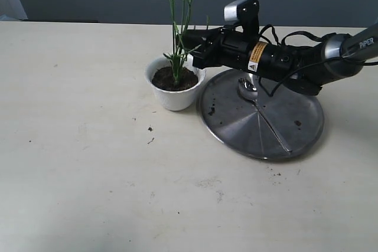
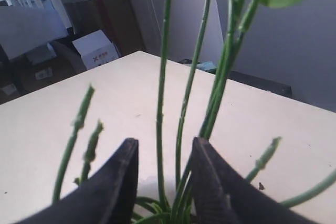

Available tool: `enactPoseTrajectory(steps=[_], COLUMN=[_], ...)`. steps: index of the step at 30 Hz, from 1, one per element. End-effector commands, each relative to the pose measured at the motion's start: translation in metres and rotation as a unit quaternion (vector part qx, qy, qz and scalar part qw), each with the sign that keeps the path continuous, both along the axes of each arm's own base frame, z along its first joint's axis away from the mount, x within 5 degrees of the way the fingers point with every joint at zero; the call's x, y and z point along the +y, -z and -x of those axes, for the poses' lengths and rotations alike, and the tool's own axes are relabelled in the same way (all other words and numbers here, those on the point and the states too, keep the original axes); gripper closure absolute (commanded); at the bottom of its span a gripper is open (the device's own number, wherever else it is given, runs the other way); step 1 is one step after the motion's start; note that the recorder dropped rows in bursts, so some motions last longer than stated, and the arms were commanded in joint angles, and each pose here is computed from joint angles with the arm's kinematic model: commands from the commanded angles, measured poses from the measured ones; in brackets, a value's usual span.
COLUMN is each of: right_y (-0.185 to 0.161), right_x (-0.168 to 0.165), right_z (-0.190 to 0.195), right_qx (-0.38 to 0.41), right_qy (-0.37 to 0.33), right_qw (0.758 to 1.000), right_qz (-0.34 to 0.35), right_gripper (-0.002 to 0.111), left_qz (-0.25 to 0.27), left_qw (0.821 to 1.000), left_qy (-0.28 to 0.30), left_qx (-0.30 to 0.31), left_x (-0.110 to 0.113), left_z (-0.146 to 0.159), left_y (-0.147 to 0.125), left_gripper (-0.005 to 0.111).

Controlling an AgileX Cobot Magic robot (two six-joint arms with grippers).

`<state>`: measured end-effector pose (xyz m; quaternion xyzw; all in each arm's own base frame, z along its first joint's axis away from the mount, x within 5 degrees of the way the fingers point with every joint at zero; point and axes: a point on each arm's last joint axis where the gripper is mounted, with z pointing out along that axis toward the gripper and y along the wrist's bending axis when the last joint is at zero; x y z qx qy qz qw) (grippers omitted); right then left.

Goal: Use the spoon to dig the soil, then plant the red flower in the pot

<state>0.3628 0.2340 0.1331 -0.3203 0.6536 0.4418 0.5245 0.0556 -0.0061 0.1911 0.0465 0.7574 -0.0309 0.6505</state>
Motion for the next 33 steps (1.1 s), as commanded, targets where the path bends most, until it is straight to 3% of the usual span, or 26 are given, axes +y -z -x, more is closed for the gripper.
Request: enactPoseTrajectory(steps=[1,10,25,33], right_y=[-0.004,-0.009,-0.058,-0.068], right_x=[-0.001,0.0,-0.002,-0.002], right_z=[0.001,0.002,0.007,0.011], right_qx=[-0.001,-0.004,-0.059,-0.044], right_qy=[-0.005,-0.008,-0.015,-0.026], right_qw=[1.0,1.0,0.997,0.997], right_qz=[-0.023,-0.028,-0.039,-0.054], right_gripper=[0.074,0.074,0.074,0.076], left_qz=[0.002,0.002,0.002,0.002], left_qw=[1.0,1.0,1.0,1.0], left_qy=[0.001,0.001,0.001,0.001], left_qx=[-0.003,-0.003,-0.003,-0.003], left_x=[0.0,0.0,0.0,0.0], left_z=[0.0,0.0,0.0,0.0], left_y=[-0.001,-0.001,-0.001,-0.001], left_gripper=[0.106,0.106,0.106,0.106])
